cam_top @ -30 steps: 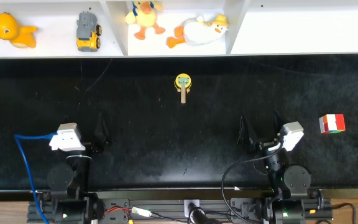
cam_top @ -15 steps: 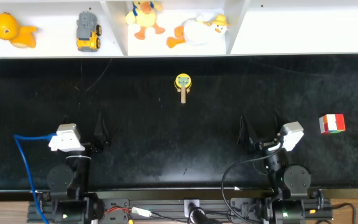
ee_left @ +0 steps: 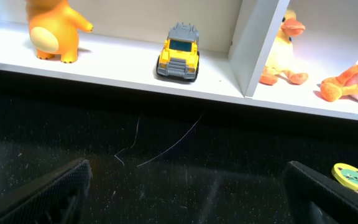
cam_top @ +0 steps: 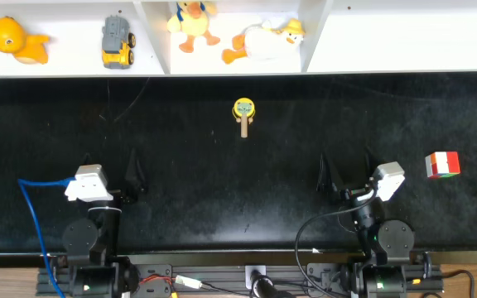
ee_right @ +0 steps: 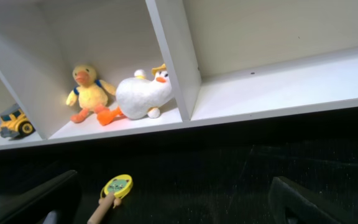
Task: Store Toys
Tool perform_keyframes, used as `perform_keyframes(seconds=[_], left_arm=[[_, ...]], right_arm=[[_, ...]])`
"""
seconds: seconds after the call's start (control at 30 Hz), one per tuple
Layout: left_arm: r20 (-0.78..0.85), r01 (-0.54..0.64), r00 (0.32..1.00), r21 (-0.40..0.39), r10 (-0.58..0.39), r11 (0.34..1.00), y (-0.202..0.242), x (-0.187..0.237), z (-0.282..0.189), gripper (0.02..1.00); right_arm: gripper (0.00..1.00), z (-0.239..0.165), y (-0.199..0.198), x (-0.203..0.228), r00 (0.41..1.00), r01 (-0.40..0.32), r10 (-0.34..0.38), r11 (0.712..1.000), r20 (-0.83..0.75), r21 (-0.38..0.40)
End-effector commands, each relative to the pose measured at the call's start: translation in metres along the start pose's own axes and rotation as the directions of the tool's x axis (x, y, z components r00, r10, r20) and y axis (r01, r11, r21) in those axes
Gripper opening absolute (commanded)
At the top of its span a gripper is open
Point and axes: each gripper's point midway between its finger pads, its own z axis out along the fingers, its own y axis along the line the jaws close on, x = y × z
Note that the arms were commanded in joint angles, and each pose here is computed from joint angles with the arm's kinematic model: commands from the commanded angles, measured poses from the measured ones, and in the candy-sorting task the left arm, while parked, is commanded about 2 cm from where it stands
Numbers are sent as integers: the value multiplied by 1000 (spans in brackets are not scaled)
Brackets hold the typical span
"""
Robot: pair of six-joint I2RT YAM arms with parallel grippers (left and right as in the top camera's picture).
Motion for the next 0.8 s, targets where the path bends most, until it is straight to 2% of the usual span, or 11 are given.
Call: perform_keyframes(seconds=[0.03,0.37,0.53,0.63,0.67,0.8], left_arm=[[8,8,1000,2,-8,1000,1,0,0,998],[8,8,1000,2,-8,1000,1,0,0,998],[8,8,1000,2,-8,1000,0,0,0,998],[8,8,1000,2,-8,1000,1,0,0,998],[8,8,1000,2,-8,1000,0,0,0,998],[8,8,1000,2,-8,1000,0,0,0,998]], right_arm=[[993,0,0,3,1000,-8,8,1000,0,-4],[996,0,0,3,1000,-8,8,1000,0,-5],[996,0,13,-2,996,-87,88,993,9,-76],[996,-2,30,3,995,-101,97,981,-30,-167],[996,-3,32,4,992,-126,121,975,-42,-181],[998,-2,28,8,985,-165,155,976,-81,-142]])
